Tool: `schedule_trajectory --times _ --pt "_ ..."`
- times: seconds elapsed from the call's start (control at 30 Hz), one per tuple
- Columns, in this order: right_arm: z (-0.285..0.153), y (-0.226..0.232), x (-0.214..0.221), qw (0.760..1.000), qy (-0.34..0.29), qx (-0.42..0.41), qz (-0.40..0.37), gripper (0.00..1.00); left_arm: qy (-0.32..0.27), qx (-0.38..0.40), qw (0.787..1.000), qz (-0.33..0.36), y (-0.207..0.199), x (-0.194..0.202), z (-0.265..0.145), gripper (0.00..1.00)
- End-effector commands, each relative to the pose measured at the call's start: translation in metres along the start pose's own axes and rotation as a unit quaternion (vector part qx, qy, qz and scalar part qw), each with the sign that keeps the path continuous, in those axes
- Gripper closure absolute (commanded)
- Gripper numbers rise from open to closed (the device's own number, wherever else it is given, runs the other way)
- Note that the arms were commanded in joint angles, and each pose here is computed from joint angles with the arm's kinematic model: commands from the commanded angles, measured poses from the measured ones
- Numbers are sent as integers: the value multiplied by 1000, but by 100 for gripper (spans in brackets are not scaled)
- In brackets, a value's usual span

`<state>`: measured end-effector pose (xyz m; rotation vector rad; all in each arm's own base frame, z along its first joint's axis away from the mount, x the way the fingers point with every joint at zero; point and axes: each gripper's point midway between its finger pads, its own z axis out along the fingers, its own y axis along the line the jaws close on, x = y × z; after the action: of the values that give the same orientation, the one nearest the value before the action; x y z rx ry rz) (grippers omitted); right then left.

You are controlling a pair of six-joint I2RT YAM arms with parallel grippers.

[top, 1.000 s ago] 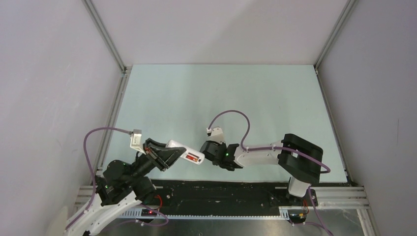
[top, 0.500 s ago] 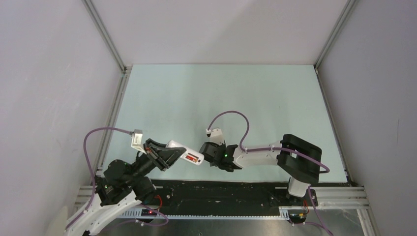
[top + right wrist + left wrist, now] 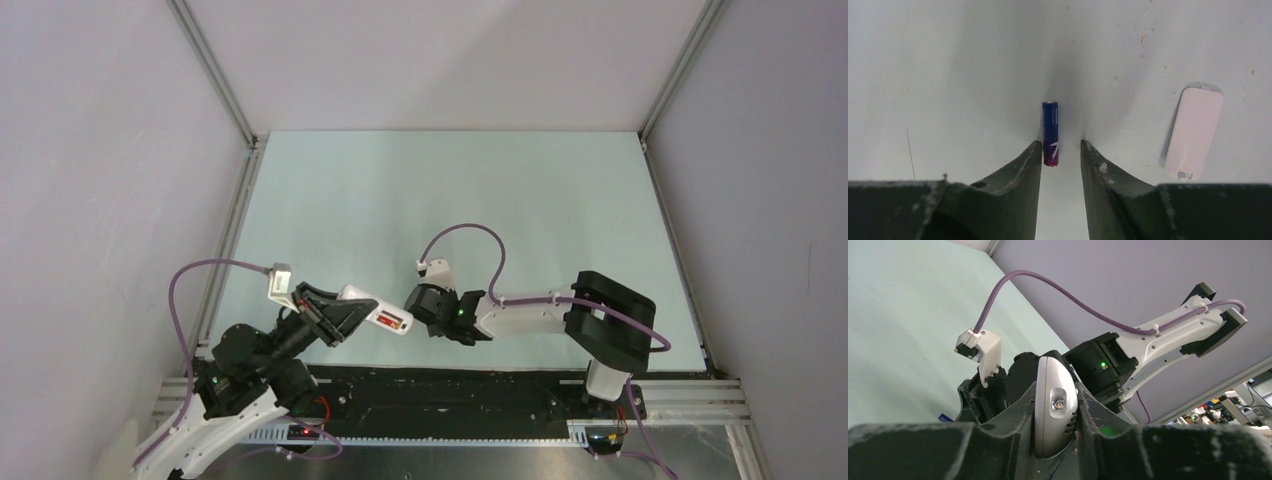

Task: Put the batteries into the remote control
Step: Load the battery into the remote control.

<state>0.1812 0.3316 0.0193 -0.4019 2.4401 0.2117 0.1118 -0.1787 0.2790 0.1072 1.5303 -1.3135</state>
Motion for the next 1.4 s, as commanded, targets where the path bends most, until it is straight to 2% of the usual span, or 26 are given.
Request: schedule_trajectory --times 0.0,0.2,0.27,0.33,0.37,0.4,0.5,0.63,0.77,0.9,1.03,1.3,1.37 --pt "3 7 1 1000 15 -22 -4 63 -61 21 998 9 -15 -32 -15 100" --pt "9 8 1 999 18 -30 -14 70 -63 17 998 9 -13 -33 -15 100" --pt "10 7 2 999 22 -29 -17 77 -63 15 998 9 -13 -32 -15 100" --pt "9 6 2 999 24 -27 -21 87 -63 15 998 9 -13 -32 -15 100" --pt "7 5 -1 999 19 -24 -19 96 -63 15 998 9 -13 -33 -16 100" --pt "2 3 -4 1000 15 -22 -17 100 -62 14 998 9 -12 -32 -16 100" --pt "-12 -8 -20 1000 -13 -5 -14 100 -63 11 998 9 -11 -32 -16 100" --pt "-53 -26 -48 997 -70 -12 -3 100 -68 8 998 8 -9 -34 -16 100" --pt "-106 -33 -65 983 -153 -104 -5 100 -73 6 997 7 -9 -36 -17 100" --pt "-173 -22 -78 925 -264 -273 -11 100 -73 5 997 6 -9 -37 -17 100" --pt "-224 -23 -72 860 -345 -373 -42 100 -71 4 997 6 -9 -35 -16 100" --pt "-270 0 -32 760 -392 -479 -196 100 -65 7 998 6 -9 -32 -16 100" --pt "-274 4 -26 736 -410 -482 -239 100 -63 10 998 6 -11 -33 -15 100"
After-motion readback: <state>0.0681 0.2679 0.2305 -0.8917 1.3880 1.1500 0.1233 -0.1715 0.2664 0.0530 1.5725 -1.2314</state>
